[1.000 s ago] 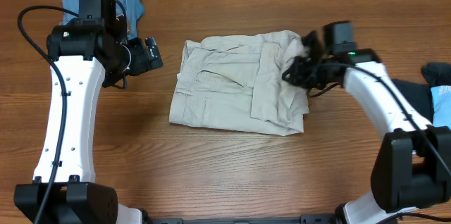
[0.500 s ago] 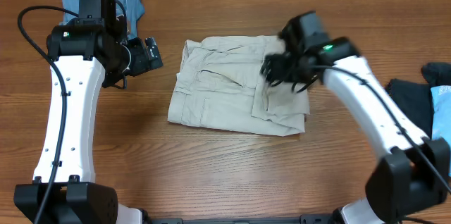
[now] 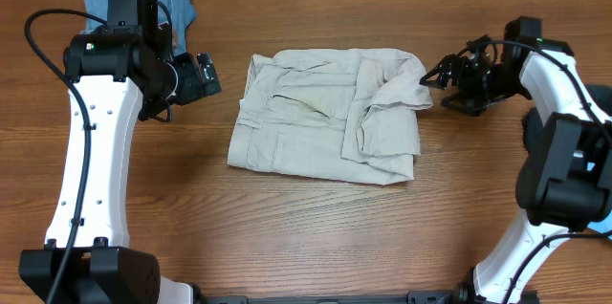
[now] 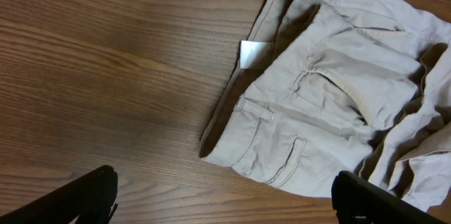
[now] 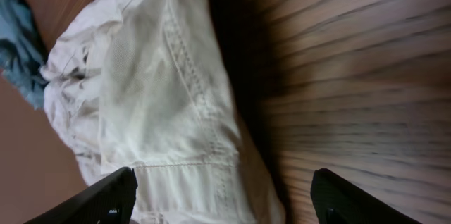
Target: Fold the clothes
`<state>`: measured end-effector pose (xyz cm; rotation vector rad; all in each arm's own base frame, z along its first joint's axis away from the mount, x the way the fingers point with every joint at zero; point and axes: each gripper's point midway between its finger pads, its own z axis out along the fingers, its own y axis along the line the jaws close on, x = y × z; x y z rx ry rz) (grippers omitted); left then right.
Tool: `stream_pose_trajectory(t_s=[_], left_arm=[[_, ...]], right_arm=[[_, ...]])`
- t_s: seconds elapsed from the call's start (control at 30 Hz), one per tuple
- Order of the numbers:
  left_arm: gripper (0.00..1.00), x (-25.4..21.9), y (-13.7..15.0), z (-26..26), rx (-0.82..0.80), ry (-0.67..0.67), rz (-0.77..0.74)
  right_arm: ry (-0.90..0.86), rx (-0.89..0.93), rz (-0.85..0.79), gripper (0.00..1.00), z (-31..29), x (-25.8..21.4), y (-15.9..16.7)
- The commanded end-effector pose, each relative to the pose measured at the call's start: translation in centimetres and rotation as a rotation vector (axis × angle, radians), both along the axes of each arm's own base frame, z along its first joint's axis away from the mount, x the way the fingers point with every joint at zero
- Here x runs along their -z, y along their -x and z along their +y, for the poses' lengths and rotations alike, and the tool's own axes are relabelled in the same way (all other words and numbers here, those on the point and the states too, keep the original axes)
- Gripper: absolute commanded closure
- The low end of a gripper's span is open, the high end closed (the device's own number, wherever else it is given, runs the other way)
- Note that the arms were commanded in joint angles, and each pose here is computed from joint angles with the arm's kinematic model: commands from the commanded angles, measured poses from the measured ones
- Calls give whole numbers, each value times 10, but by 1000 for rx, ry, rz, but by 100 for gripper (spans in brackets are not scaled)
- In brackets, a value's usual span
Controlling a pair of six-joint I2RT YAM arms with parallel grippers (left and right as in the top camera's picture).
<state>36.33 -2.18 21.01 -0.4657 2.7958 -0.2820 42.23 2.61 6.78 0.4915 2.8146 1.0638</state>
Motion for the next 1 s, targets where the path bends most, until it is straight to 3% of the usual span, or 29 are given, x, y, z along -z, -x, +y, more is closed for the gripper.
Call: stream_pose_trajectory(t_s=[0.0,0.03,0.1,0.13,0.17,0.27,0.37,0.5,0.57,0.6,0.63,0.67,0.77,0.97], left_arm=[[0,4,0,-1,-5,10,12],[0,3,0,-1,-5,10,11],[0,3,0,-1,-5,10,11],[0,4,0,-1,-5,10,12],[0,3,0,-1,-5,9,12],[0,4,0,-1,-5,9,12],[0,4,0,-1,-5,9,12],[0,4,0,-1,0,7,13],[0,4,2,0,18,-4,17],[0,4,2,0,17,-5,17],[0,4,2,0,17,-5,16],[0,4,1,0,17,-4,15],[0,4,1,0,18,-1,12],[0,4,2,0,17,-1,16]], right_arm=[[-141,-61,-38,27,31,-15,-1],[-174,-72,-42,37,39,-19,0],[-197,-99,-37,44,53,-21,3],[-197,-117,-36,61,60,-21,4],[-197,-134,-35,93,68,-21,6],[-230,-154,-44,96,78,-27,7],[-445,-189,-150,96,98,-71,2],[-332,-186,-157,96,91,-60,-2],[-230,-139,-214,77,64,-78,-9],[-153,-102,-234,54,45,-86,-10],[-69,-40,-223,17,25,-89,-10],[28,37,-190,2,-1,-87,-7],[145,87,-86,0,-42,-50,9],[-47,-1,-14,1,9,10,17]])
